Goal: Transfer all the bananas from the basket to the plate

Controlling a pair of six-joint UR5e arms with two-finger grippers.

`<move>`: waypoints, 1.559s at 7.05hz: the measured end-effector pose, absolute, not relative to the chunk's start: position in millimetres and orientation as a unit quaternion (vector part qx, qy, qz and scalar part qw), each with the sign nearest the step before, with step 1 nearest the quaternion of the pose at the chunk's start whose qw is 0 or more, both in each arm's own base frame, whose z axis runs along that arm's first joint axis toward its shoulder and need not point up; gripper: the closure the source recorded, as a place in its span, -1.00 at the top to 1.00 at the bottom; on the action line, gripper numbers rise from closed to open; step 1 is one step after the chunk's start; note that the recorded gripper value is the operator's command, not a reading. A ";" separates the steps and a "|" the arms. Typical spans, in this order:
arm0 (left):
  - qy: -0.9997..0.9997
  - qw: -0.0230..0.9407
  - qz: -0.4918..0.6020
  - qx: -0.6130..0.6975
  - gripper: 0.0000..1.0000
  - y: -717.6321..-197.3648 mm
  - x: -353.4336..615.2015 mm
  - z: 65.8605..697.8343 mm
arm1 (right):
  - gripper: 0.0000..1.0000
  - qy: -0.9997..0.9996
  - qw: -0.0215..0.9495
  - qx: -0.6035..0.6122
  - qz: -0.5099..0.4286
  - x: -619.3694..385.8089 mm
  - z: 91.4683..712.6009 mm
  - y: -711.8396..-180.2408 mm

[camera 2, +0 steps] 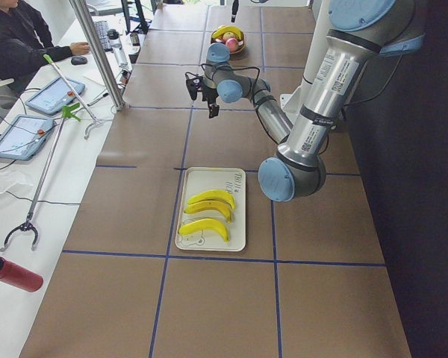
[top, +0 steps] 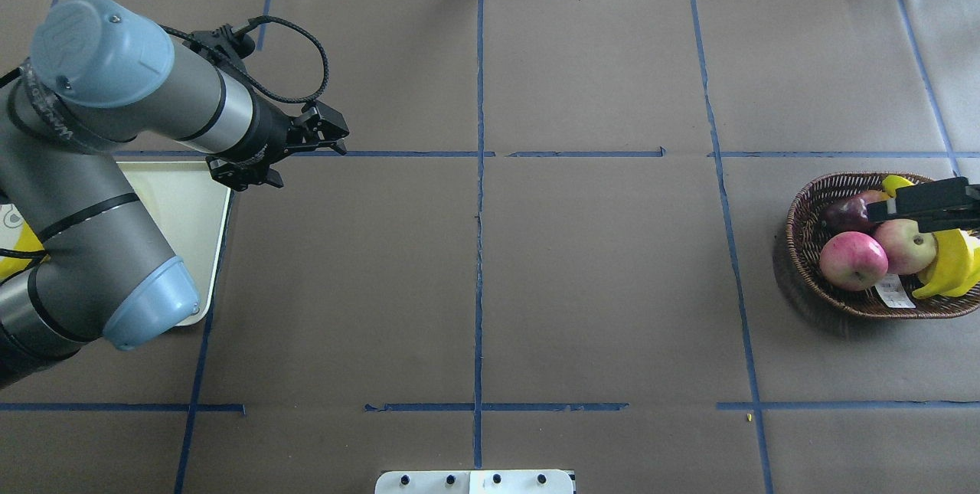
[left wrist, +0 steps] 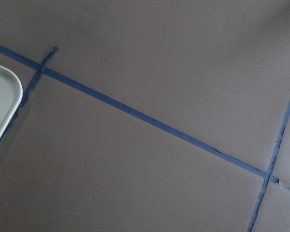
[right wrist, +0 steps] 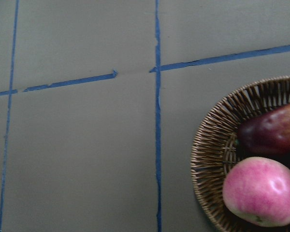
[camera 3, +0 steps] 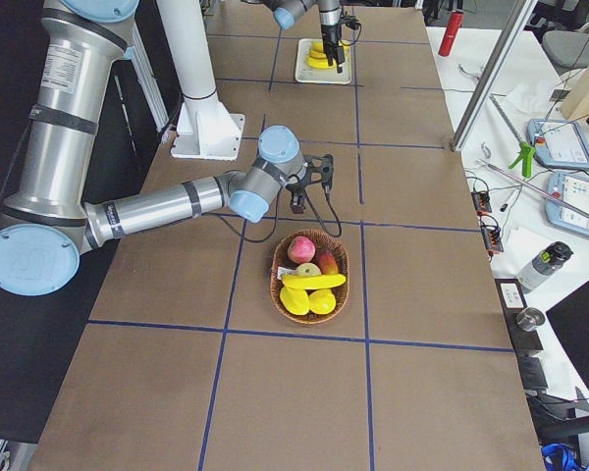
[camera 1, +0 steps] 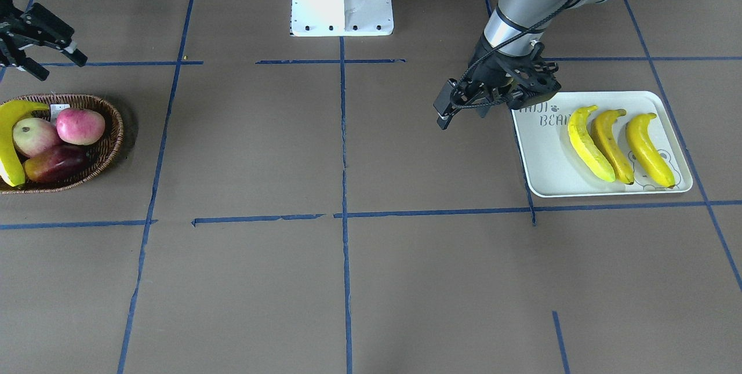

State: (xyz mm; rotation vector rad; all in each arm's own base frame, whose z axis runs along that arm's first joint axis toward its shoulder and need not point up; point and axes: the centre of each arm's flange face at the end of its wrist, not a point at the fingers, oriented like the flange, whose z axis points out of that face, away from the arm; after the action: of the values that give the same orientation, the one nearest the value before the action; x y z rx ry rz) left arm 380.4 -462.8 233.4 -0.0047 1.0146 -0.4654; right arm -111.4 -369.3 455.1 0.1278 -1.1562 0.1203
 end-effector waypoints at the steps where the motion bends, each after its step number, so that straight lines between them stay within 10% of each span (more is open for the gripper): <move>1: 0.480 0.848 -0.223 0.002 1.00 -455.9 391.7 230.9 | 1.00 -0.541 0.837 0.047 0.066 -90.1 483.9 -363.8; 11: 0.481 0.847 -0.226 0.006 1.00 -446.9 405.9 225.3 | 1.00 -0.486 0.870 -0.001 0.083 -75.4 627.7 -382.6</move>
State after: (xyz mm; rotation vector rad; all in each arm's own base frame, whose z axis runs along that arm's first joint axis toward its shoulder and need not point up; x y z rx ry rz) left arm 405.9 -446.9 225.3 0.0117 1.0149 -0.4762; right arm -75.4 -382.6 627.7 -0.0023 -1.0164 0.1727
